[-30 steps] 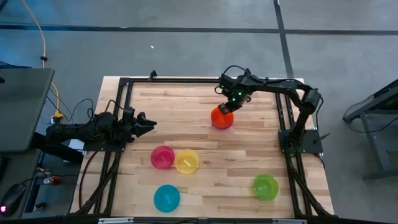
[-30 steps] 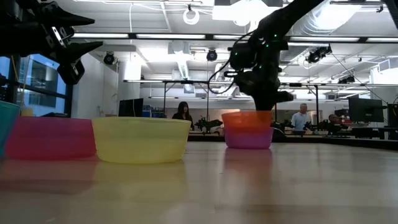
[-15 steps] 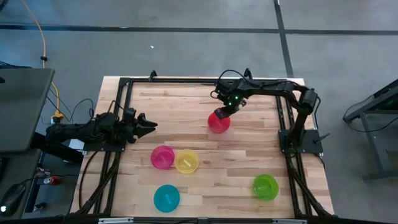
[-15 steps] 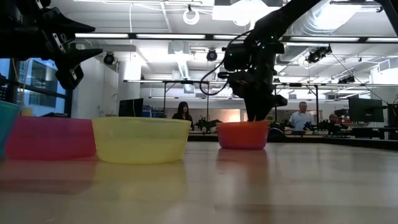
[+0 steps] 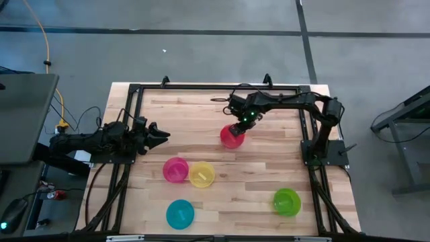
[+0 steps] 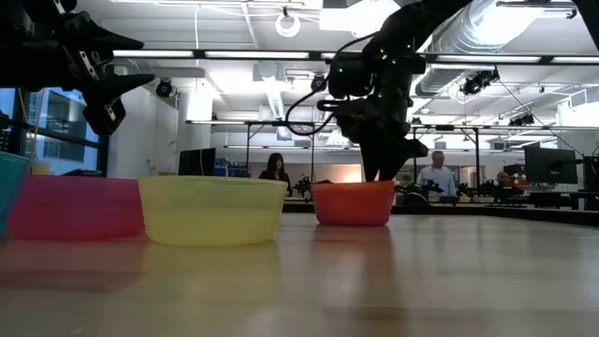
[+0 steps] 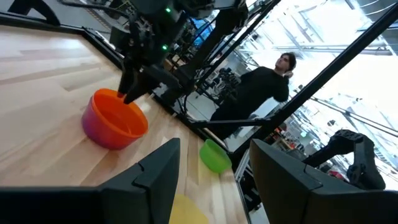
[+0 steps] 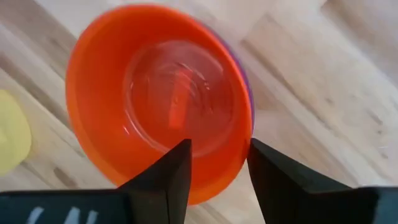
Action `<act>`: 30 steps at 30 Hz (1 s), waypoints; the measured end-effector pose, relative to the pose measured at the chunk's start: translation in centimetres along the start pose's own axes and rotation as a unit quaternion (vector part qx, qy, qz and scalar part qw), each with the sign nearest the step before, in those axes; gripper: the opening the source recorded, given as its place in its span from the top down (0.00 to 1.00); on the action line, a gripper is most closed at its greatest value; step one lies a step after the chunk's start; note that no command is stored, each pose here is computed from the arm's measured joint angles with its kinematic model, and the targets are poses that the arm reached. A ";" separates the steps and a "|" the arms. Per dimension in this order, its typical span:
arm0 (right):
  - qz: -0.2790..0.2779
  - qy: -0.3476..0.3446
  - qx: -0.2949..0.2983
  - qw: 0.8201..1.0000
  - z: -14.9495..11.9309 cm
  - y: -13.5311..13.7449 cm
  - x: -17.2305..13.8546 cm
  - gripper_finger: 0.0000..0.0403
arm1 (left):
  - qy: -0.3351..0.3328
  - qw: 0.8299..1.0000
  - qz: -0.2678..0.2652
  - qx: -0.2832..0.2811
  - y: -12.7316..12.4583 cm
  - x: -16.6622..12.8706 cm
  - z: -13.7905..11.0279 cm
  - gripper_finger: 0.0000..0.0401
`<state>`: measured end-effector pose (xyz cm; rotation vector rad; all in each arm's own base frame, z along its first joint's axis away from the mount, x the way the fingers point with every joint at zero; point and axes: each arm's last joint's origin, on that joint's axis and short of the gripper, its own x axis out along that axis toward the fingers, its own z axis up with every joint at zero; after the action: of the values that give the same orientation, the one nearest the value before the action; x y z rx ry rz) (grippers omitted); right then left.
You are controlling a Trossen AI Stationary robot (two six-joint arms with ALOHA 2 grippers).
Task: Nest bowls inside each other
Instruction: Stack the orange bowl on the purple bowl, then stack the green bowl on the orange bowl
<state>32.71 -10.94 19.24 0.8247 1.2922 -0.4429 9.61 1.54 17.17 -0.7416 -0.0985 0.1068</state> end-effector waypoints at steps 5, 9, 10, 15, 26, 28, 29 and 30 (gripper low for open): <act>-0.020 -0.043 0.002 0.999 -0.1 0.4 -2.6 0.64 | 0.007 1.000 0.007 -0.004 0.1 0.0 -0.1 0.54; -0.013 -0.087 -0.005 0.996 -0.1 0.7 -5.4 0.64 | 0.011 1.000 0.010 -0.005 0.2 0.0 -0.2 0.54; -0.013 -0.094 -0.005 0.996 -0.2 0.7 -5.8 0.64 | 0.011 1.000 0.010 -0.005 0.2 0.0 -0.2 0.54; -0.004 -0.079 -0.004 0.997 -1.3 1.0 -6.8 0.64 | 0.019 0.999 0.008 -0.028 0.2 0.1 -0.3 0.54; -0.084 0.149 -0.133 0.976 -11.7 4.8 -8.1 0.64 | 0.104 0.993 0.014 -0.046 0.6 0.9 -1.4 0.54; -0.090 0.149 -0.139 0.975 -13.4 5.5 -8.7 0.64 | 0.112 0.993 0.022 -0.040 0.8 1.0 -1.5 0.54; -0.091 0.143 -0.141 0.975 -14.1 5.9 -8.9 0.64 | 0.115 0.992 0.025 -0.038 0.9 1.0 -1.6 0.54; -0.091 0.136 -0.144 0.976 -14.8 6.3 -9.1 0.64 | 0.118 0.992 0.027 -0.034 0.9 1.1 -1.6 0.54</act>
<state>25.05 2.80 28.98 0.5366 1.6507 -0.2822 10.80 1.25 15.42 -0.8201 0.1445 0.0674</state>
